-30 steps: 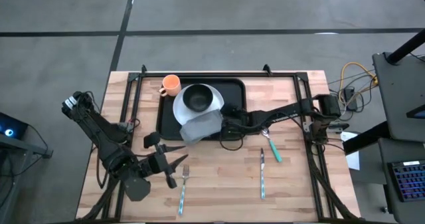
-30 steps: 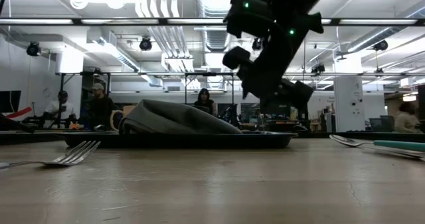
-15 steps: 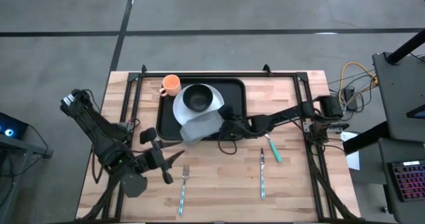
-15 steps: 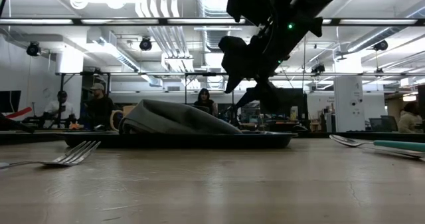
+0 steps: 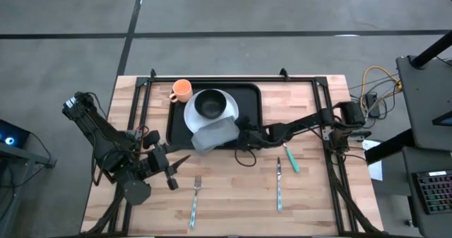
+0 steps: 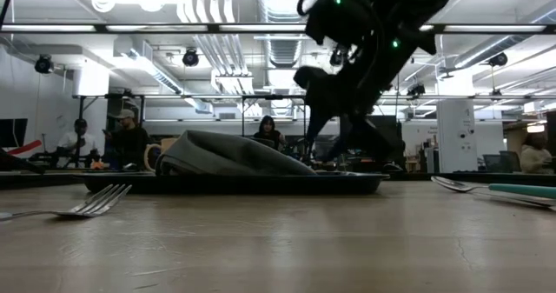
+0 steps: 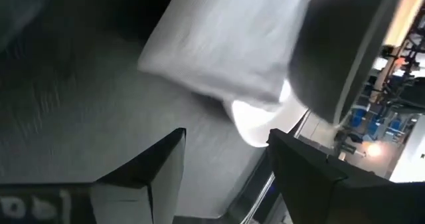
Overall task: Set up tray
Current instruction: Put the napkin to the right of the plate on the serving tray
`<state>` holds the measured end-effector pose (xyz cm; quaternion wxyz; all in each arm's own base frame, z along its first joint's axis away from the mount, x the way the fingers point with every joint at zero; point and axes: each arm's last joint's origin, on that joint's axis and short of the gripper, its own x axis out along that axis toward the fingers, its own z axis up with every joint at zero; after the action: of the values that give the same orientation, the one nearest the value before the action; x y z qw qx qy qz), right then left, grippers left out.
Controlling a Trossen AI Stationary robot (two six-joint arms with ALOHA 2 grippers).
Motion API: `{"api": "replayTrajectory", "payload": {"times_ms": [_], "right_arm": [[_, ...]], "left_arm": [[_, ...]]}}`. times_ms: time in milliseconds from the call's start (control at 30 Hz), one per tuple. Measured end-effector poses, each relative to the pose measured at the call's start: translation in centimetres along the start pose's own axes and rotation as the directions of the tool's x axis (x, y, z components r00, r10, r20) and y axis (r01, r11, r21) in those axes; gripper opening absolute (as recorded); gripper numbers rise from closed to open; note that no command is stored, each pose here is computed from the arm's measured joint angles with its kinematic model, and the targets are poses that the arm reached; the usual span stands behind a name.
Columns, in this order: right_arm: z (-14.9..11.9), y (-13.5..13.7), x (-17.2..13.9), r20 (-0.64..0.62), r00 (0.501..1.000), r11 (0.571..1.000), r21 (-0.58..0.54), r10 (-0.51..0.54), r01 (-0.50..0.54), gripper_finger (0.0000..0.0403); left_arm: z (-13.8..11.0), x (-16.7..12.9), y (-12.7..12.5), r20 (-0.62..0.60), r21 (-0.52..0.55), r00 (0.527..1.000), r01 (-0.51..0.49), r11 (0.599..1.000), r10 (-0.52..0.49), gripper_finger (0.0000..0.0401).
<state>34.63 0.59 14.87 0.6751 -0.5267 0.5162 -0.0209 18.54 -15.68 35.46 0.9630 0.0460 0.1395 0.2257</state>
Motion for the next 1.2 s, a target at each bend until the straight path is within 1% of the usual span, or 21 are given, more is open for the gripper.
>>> {"api": "replayTrajectory", "payload": {"times_ms": [67,133,367,567,633,733,867,1067,1133,1200], "right_arm": [[-0.4,0.4,0.3,-0.009,1.000,1.000,-0.015,0.008,-0.008,0.0205],[-0.6,0.7,0.6,-0.009,1.000,1.000,-0.003,0.001,-0.001,0.0205],[-0.6,1.0,1.1,0.045,0.995,0.994,0.074,-0.089,0.086,0.0203],[-0.7,1.5,1.3,0.082,0.994,0.995,0.077,-0.070,0.064,0.0203],[-0.7,1.6,1.3,0.091,0.992,0.994,0.077,-0.085,0.078,0.0203],[-0.6,1.7,1.4,0.115,0.989,0.995,0.046,-0.092,0.087,0.0203],[-0.4,1.8,1.5,0.172,0.983,0.998,-0.011,-0.061,0.063,0.0203],[-0.7,1.4,1.6,0.165,0.985,0.995,-0.066,-0.058,0.070,0.0203],[-1.0,1.1,1.8,0.146,0.989,0.994,-0.091,-0.039,0.053,0.0203],[-1.3,0.8,1.9,0.122,0.993,0.993,-0.119,0.007,0.008,0.0203]], "left_arm": [[0.0,0.0,-0.1,-0.003,0.002,1.000,0.003,1.000,-0.003,0.0116],[0.0,0.0,-0.1,-0.003,0.001,1.000,0.004,1.000,-0.004,0.0116],[0.0,0.0,-0.1,-0.004,0.001,1.000,0.004,1.000,-0.004,0.0116],[-0.1,0.0,-0.1,-0.010,0.001,1.000,0.015,1.000,-0.015,0.0116],[-0.1,0.0,-0.1,-0.011,0.001,1.000,0.016,1.000,-0.016,0.0116],[-0.1,0.0,-0.1,-0.011,0.001,1.000,0.017,1.000,-0.017,0.0116],[-0.1,0.0,-0.1,-0.012,0.000,1.000,0.017,1.000,-0.017,0.0117],[-0.1,0.0,-0.2,-0.012,0.001,1.000,0.018,1.000,-0.018,0.0117],[-0.1,0.0,-0.2,-0.013,0.001,1.000,0.019,1.000,-0.019,0.0117],[-0.1,0.0,-0.2,-0.013,0.002,1.000,0.019,1.000,-0.019,0.0117]]}}
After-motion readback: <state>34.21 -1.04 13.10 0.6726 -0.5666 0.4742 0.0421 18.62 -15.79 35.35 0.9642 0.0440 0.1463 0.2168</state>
